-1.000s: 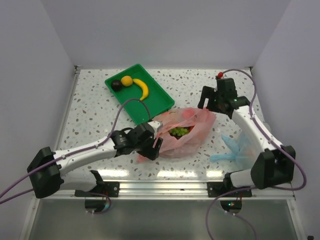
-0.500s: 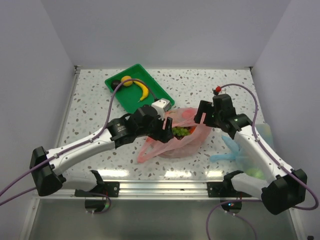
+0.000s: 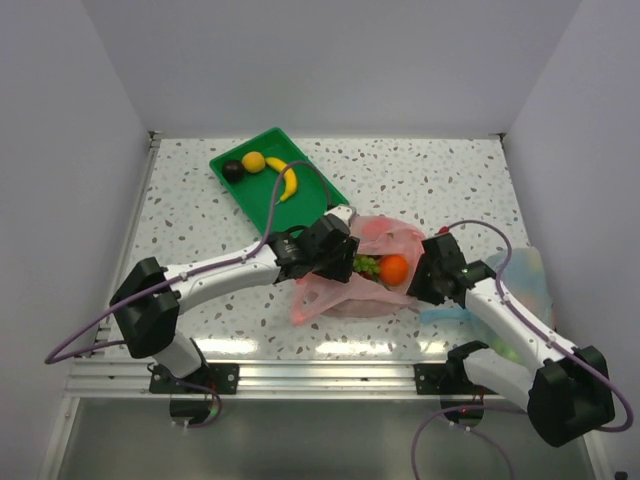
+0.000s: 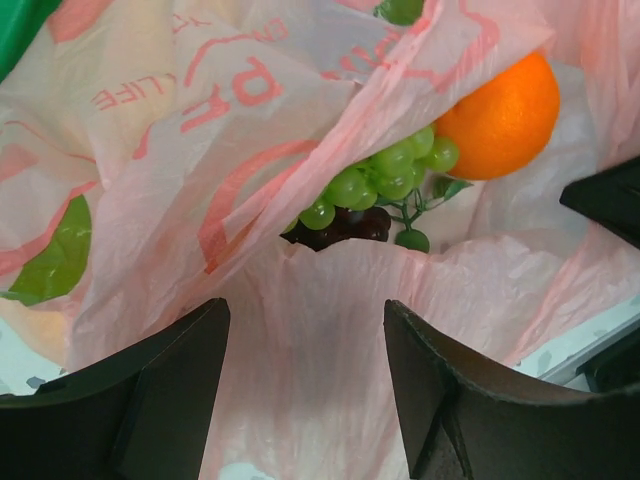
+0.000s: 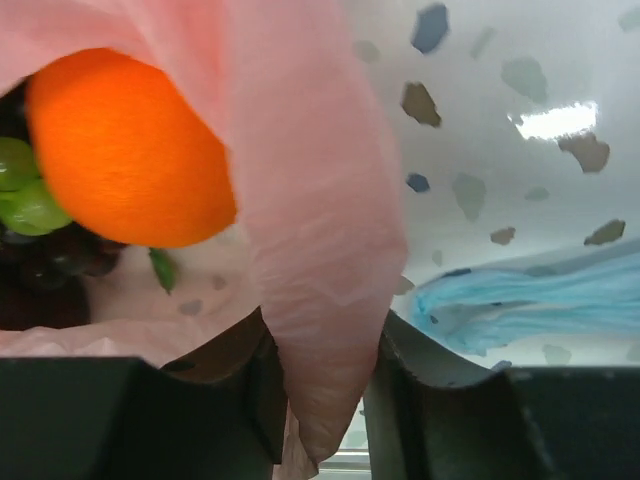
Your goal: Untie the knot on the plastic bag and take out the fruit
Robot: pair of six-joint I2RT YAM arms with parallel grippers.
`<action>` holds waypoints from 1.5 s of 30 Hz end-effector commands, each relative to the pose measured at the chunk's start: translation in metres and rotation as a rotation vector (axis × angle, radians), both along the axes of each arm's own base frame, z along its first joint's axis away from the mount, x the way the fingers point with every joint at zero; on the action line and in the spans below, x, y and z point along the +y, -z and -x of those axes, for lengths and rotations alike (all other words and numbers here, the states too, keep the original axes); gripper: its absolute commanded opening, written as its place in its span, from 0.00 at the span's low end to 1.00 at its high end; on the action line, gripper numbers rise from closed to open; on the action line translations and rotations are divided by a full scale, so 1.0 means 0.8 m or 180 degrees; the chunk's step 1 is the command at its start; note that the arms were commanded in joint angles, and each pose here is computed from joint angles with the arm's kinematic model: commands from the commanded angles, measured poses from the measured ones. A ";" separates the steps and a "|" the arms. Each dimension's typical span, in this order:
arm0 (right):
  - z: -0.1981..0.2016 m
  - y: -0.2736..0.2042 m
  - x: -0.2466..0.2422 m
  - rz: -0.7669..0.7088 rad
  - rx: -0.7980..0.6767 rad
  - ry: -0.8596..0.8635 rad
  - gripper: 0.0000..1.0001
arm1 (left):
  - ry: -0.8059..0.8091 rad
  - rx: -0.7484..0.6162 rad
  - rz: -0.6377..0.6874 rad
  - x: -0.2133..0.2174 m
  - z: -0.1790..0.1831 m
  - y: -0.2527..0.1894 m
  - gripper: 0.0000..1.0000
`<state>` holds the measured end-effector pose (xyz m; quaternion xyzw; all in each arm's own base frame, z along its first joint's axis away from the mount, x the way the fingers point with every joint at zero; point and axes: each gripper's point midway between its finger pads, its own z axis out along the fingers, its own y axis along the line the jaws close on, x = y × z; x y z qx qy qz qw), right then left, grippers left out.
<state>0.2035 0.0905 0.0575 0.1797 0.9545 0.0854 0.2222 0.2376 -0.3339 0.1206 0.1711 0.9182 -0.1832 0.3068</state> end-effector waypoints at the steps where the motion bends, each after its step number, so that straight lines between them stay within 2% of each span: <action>1: 0.014 0.013 -0.004 -0.0218 0.0080 0.0362 0.29 | -0.0346 -0.0115 0.0063 0.009 -0.014 -0.015 0.69; 3: 0.015 0.022 -0.013 -0.0293 0.0139 0.0504 0.21 | -0.0407 -0.0075 0.0054 0.015 -0.011 -0.008 0.72; 6: 0.018 0.031 -0.015 -0.0425 0.0212 0.0516 0.18 | -0.0503 -0.0007 0.0073 0.019 -0.007 -0.002 0.79; 7: 0.016 0.030 -0.014 -0.0438 0.0192 0.0488 0.18 | -0.0575 0.0040 0.0113 0.018 -0.006 -0.002 0.87; 10: 0.005 0.022 -0.009 -0.0472 0.0088 0.0379 0.17 | -0.0678 0.0114 0.0182 0.014 -0.006 -0.001 0.94; 14: 0.001 0.015 -0.005 -0.0507 0.0023 0.0292 0.17 | -0.0973 0.0234 0.0135 0.016 -0.010 0.009 0.94; 18: 0.000 0.014 -0.002 -0.0543 -0.0007 0.0242 0.19 | -0.1146 0.0308 0.0120 0.023 -0.007 0.027 0.87; 21: -0.001 0.013 -0.001 -0.0559 -0.0028 0.0233 0.20 | -0.1160 0.0376 0.0034 0.031 -0.001 0.041 0.74; 24: -0.003 0.011 -0.001 -0.0550 -0.0046 0.0228 0.20 | -0.1083 0.0451 -0.0052 0.040 0.011 0.048 0.46; 25: -0.003 0.010 -0.002 -0.0546 -0.0042 0.0224 0.20 | -0.0991 0.0443 -0.0083 0.043 0.015 0.048 0.28; 27: -0.003 0.009 -0.003 -0.0528 -0.0052 0.0246 0.20 | -0.0761 0.0502 -0.0087 0.046 0.029 0.047 0.06; 29: -0.004 0.008 -0.006 -0.0497 -0.0062 0.0259 0.20 | -0.0632 0.0572 -0.0253 0.064 0.045 0.055 0.00; 35: -0.002 0.016 -0.009 -0.0433 0.0021 0.0294 0.20 | -0.0388 0.0804 -0.0595 0.115 0.090 0.083 0.00; 39: -0.003 0.017 -0.008 -0.0435 0.0042 0.0247 0.20 | -0.0146 0.0939 -0.0574 0.114 0.108 0.096 0.02; 41: -0.009 0.009 -0.009 -0.0398 -0.0039 0.0179 0.21 | -0.0052 0.0857 -0.0340 0.095 0.101 0.078 0.15; 42: -0.010 0.006 -0.007 -0.0407 -0.0057 0.0136 0.23 | -0.0008 0.0764 -0.0177 0.085 0.097 0.061 0.34; 45: -0.017 -0.011 -0.009 -0.0337 -0.0156 0.0015 0.24 | 0.0125 0.0457 0.0210 0.052 0.077 0.005 0.55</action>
